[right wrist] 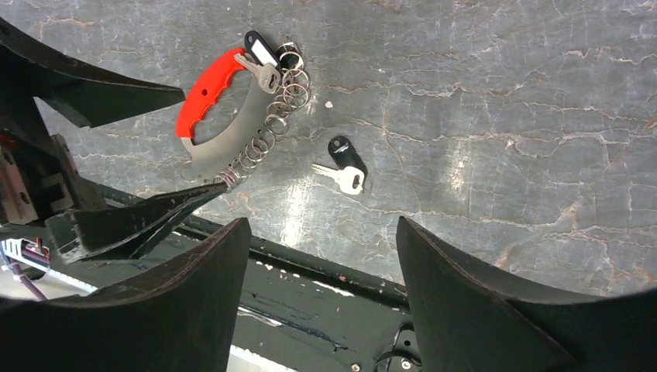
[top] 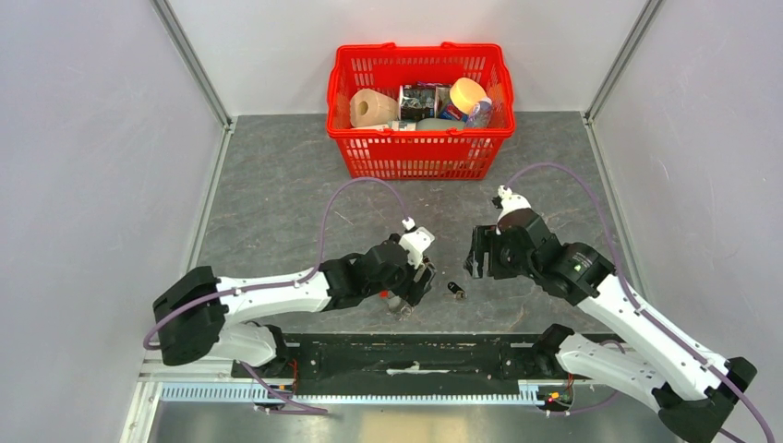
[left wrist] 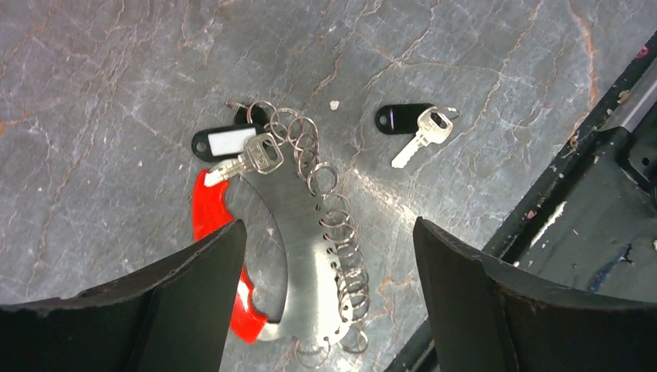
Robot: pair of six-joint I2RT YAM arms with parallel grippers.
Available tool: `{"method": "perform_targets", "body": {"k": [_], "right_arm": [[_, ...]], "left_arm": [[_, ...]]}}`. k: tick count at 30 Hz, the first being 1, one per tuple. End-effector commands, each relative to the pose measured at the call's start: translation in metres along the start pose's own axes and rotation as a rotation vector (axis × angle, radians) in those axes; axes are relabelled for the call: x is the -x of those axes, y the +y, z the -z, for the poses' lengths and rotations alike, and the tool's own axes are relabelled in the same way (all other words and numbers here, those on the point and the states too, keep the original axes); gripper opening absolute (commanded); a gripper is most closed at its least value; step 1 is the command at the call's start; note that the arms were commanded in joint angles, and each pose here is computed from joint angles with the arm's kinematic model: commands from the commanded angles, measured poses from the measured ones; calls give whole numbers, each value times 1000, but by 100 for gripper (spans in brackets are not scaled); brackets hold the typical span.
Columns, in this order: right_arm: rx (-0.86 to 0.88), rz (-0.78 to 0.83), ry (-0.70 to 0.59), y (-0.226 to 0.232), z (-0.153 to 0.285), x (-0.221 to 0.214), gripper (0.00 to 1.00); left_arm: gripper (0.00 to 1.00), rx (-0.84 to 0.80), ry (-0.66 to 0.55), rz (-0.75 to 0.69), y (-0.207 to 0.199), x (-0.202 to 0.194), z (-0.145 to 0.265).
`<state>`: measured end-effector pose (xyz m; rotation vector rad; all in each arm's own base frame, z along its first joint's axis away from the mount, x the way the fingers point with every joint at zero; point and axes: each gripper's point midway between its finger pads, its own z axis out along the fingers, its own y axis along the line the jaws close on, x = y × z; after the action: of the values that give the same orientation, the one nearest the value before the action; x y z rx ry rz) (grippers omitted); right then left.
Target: Put the keys on the keyring
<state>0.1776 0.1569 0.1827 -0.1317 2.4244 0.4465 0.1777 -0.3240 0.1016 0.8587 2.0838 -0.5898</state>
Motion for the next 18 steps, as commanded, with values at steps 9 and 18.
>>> {"method": "perform_targets", "body": {"k": [9, 18], "right_arm": [[3, -23, 51, 5, -43, -17, 51], [61, -70, 100, 31, -95, -17, 42]], "left_arm": [[35, 14, -57, 32, 16, 8, -31], [11, 115, 13, 152, 53, -24, -42]]}}
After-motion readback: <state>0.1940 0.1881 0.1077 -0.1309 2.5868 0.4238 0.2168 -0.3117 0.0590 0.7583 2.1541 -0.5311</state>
